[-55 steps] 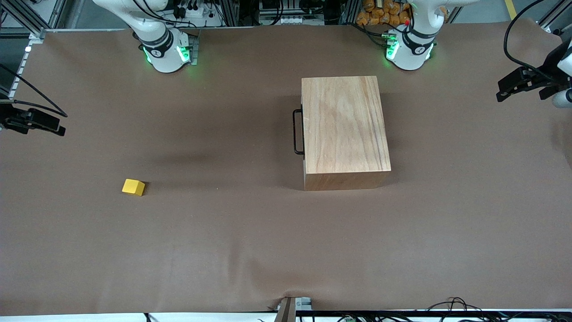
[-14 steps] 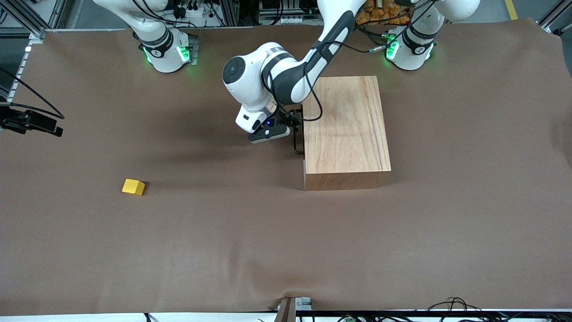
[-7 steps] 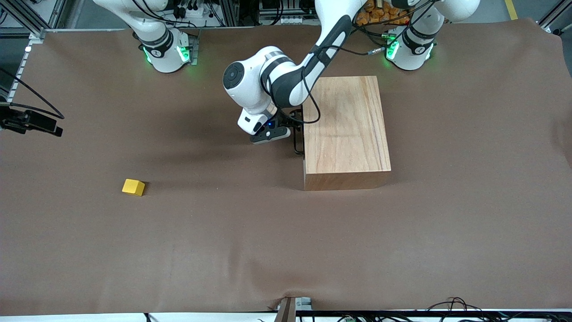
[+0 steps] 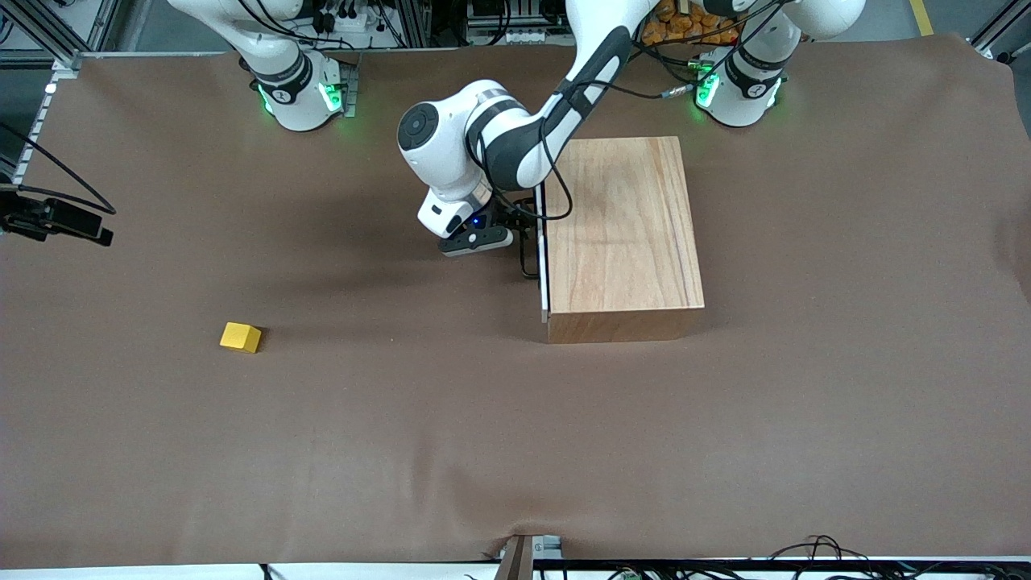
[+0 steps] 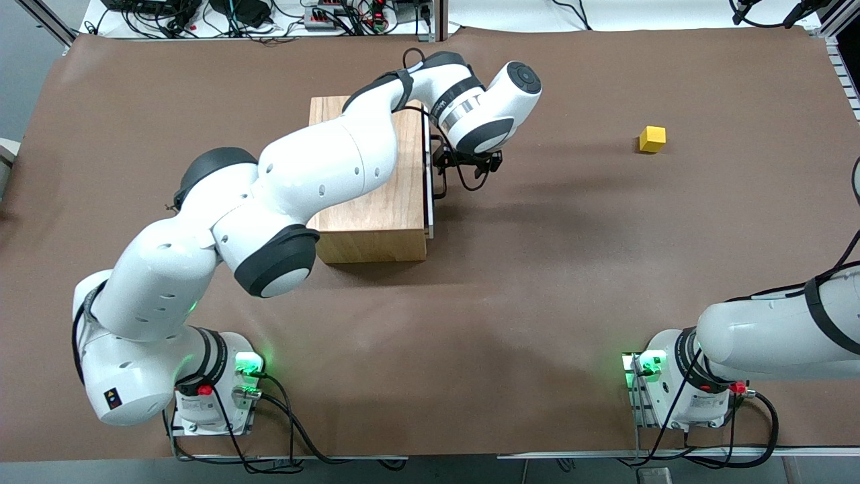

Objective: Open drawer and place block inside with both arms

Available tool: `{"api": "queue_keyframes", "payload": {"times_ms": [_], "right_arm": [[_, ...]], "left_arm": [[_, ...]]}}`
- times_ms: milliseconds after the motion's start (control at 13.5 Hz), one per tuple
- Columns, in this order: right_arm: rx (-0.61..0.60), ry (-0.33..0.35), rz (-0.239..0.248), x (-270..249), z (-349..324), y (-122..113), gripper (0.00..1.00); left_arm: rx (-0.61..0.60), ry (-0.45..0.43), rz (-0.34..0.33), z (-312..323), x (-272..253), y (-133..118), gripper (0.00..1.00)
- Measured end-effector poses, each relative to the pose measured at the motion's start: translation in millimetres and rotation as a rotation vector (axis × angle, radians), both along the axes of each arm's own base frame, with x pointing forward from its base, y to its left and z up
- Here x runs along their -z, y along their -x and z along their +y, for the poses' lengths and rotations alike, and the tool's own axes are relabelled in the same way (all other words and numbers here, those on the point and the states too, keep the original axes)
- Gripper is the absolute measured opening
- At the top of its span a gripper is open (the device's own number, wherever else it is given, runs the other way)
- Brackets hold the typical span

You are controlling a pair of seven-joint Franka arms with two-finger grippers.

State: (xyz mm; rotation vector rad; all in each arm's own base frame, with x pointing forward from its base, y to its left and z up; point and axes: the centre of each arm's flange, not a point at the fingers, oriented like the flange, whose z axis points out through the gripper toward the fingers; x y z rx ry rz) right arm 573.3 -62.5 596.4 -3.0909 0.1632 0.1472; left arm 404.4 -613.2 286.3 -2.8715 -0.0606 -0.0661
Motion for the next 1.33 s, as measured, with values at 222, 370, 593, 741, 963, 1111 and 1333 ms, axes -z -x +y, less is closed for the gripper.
{"api": "queue_keyframes", "payload": {"times_ms": [222,370,593,741,963,1111,1333], "right_arm": [[0.0,0.0,0.002,0,0,0,1.0],[0.001,0.0,0.002,1,0,0,1.0],[0.001,0.0,0.002,1,0,0,1.0],[0.001,0.0,0.002,1,0,0,1.0],[0.001,0.0,0.002,1,-1,0,1.0],[0.001,0.0,0.003,1,-1,0,1.0],[0.002,0.0,0.003,1,-1,0,1.0]], "left_arm": [[0.015,0.022,0.002,-7,-1,7,1.0],[0.026,0.043,-0.002,-13,-2,11,1.0],[0.034,0.064,-0.008,-17,-3,13,1.0],[0.038,0.091,-0.016,-22,-6,13,1.0],[0.044,0.12,-0.027,-26,-10,14,1.0],[0.048,0.126,-0.027,-28,-10,15,1.0],[0.056,0.148,-0.034,-33,-12,17,1.0]]}}
